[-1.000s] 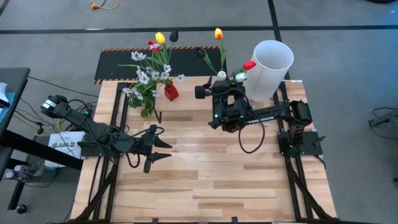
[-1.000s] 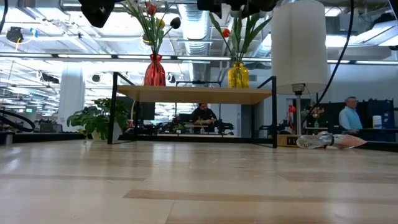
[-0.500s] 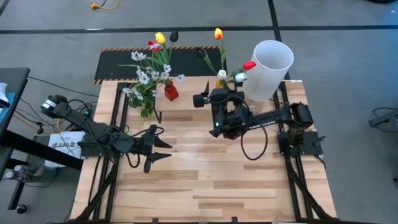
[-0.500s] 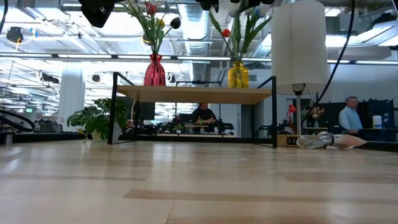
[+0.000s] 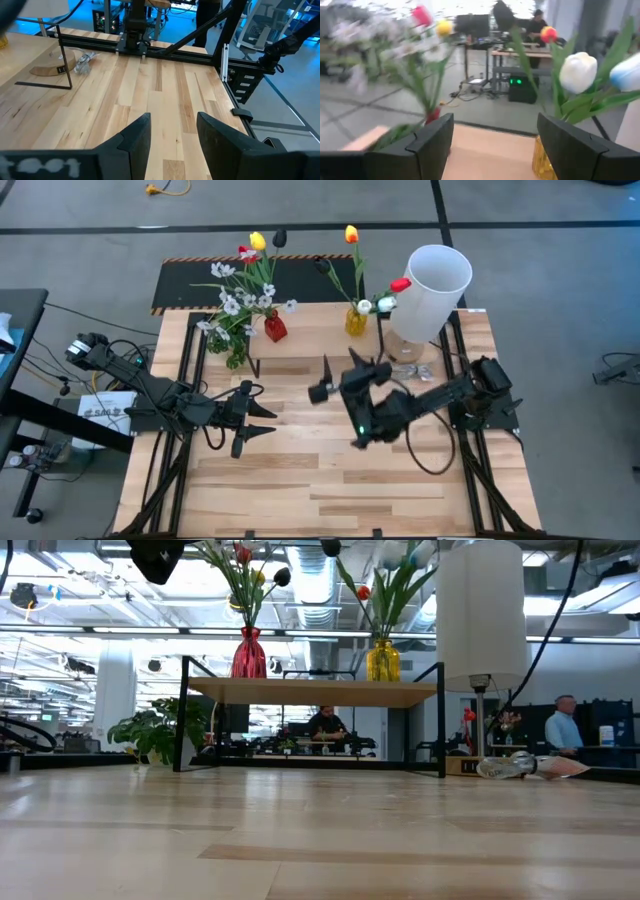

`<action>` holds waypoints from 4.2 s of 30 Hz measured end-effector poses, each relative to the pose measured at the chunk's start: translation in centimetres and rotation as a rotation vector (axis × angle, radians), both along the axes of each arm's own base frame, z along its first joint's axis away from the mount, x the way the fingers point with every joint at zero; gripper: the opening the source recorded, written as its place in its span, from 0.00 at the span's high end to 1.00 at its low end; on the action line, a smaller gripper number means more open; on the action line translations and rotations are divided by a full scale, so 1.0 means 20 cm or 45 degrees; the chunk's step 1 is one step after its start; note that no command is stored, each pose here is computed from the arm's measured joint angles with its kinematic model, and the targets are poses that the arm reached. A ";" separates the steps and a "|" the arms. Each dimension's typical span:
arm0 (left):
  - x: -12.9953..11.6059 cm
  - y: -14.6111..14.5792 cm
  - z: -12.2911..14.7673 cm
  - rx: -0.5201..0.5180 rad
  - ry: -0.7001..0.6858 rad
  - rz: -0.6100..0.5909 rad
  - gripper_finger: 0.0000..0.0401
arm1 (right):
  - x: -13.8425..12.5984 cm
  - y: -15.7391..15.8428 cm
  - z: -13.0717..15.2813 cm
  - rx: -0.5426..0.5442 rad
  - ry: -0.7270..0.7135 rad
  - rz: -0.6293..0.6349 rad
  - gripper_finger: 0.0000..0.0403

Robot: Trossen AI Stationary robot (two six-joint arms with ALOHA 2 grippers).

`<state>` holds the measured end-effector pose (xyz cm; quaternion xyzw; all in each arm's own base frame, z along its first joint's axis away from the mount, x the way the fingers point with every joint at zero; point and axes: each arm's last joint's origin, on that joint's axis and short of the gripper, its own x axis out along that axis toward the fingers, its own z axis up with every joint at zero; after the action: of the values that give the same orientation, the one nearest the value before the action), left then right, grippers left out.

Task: Pick and place flowers into a vace then onto a shelf
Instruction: Return to Home Position

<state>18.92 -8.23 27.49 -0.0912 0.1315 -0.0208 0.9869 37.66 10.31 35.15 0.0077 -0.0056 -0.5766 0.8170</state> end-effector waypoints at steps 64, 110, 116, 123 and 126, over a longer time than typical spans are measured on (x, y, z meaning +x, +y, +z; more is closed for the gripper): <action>-0.04 -0.05 -0.07 -0.227 0.301 -0.517 0.63 | 0.12 0.13 0.71 -0.611 -0.426 1.993 1.00; -0.02 -0.04 -0.04 -0.164 0.163 -0.366 0.63 | -0.49 -0.22 0.30 -0.685 -0.803 1.308 1.00; 0.00 -0.03 0.03 -0.182 -0.051 -0.169 0.63 | -0.68 -0.30 0.30 -0.567 -0.666 1.414 1.00; 0.03 0.02 0.14 -0.170 -0.327 0.031 0.63 | -0.91 -0.34 0.31 -0.540 -0.570 1.470 1.00; 0.04 0.05 0.20 -0.190 -0.417 0.030 0.63 | -0.99 -0.36 0.27 -0.514 -0.575 1.494 1.00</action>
<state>19.73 -7.24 31.41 -0.1609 -0.0340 -0.0335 0.9858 17.81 3.15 40.61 -0.0231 -0.2799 -0.0076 0.9597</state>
